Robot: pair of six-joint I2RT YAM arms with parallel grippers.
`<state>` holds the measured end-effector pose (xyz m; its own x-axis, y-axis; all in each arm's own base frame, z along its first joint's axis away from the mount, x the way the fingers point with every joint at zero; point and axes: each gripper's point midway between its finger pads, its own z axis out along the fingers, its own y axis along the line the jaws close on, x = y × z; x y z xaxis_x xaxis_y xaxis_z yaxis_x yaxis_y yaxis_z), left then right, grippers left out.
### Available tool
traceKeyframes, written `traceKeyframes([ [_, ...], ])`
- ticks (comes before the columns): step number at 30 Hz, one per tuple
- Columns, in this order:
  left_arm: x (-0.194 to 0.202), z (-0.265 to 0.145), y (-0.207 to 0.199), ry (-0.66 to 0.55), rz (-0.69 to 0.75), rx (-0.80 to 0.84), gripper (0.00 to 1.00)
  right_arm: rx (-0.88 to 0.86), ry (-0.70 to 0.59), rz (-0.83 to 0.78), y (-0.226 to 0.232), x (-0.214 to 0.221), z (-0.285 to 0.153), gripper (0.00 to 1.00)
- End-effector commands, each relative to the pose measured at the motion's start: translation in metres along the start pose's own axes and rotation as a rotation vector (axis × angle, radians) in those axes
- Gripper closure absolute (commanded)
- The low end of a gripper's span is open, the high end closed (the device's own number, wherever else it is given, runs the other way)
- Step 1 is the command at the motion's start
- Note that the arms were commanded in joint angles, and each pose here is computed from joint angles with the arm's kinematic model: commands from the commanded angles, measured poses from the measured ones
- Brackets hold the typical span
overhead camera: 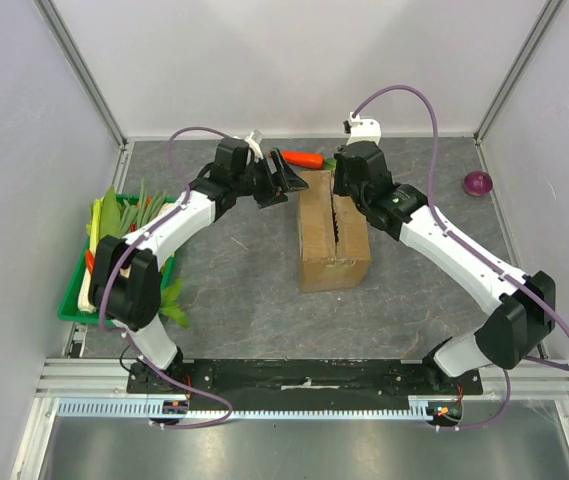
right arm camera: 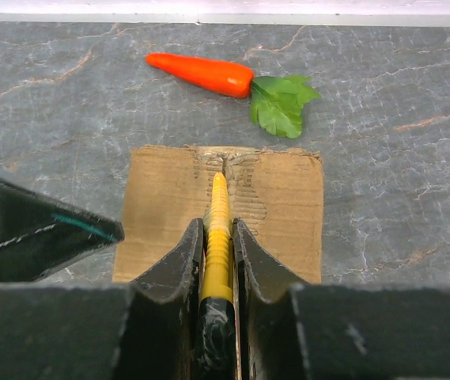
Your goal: Unpack the express box
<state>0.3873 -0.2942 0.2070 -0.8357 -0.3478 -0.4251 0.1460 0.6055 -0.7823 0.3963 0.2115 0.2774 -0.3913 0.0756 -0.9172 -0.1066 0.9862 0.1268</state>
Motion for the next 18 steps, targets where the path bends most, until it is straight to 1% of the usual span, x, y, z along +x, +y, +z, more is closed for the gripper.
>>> traceKeyframes([
  [1, -0.016, 0.023, 0.024, -0.009, 0.101, -0.086, 0.19, 0.031, -0.040, 0.012, 0.000, -0.005, 0.006, 1.00],
  [3, -0.016, 0.028, 0.029, 0.012, 0.096, -0.107, 0.21, 0.035, -0.033, 0.009, 0.000, -0.002, 0.009, 1.00],
  [4, -0.021, 0.030, 0.025, 0.005, 0.104, -0.105, 0.23, 0.034, -0.031, 0.010, 0.000, -0.002, 0.010, 1.00],
  [5, -0.019, 0.033, 0.032, 0.018, 0.097, -0.128, 0.24, 0.038, -0.031, 0.009, 0.000, 0.000, 0.012, 1.00],
  [7, -0.024, 0.035, 0.036, 0.005, 0.101, -0.152, 0.25, 0.048, -0.030, 0.010, -0.001, 0.002, 0.015, 1.00],
  [10, -0.025, 0.034, 0.047, 0.001, 0.106, -0.194, 0.26, 0.042, -0.024, 0.008, 0.002, 0.005, 0.020, 1.00],
  [18, -0.020, 0.031, 0.053, 0.019, 0.103, -0.200, 0.26, 0.047, -0.005, 0.013, 0.004, 0.014, 0.027, 1.00],
])
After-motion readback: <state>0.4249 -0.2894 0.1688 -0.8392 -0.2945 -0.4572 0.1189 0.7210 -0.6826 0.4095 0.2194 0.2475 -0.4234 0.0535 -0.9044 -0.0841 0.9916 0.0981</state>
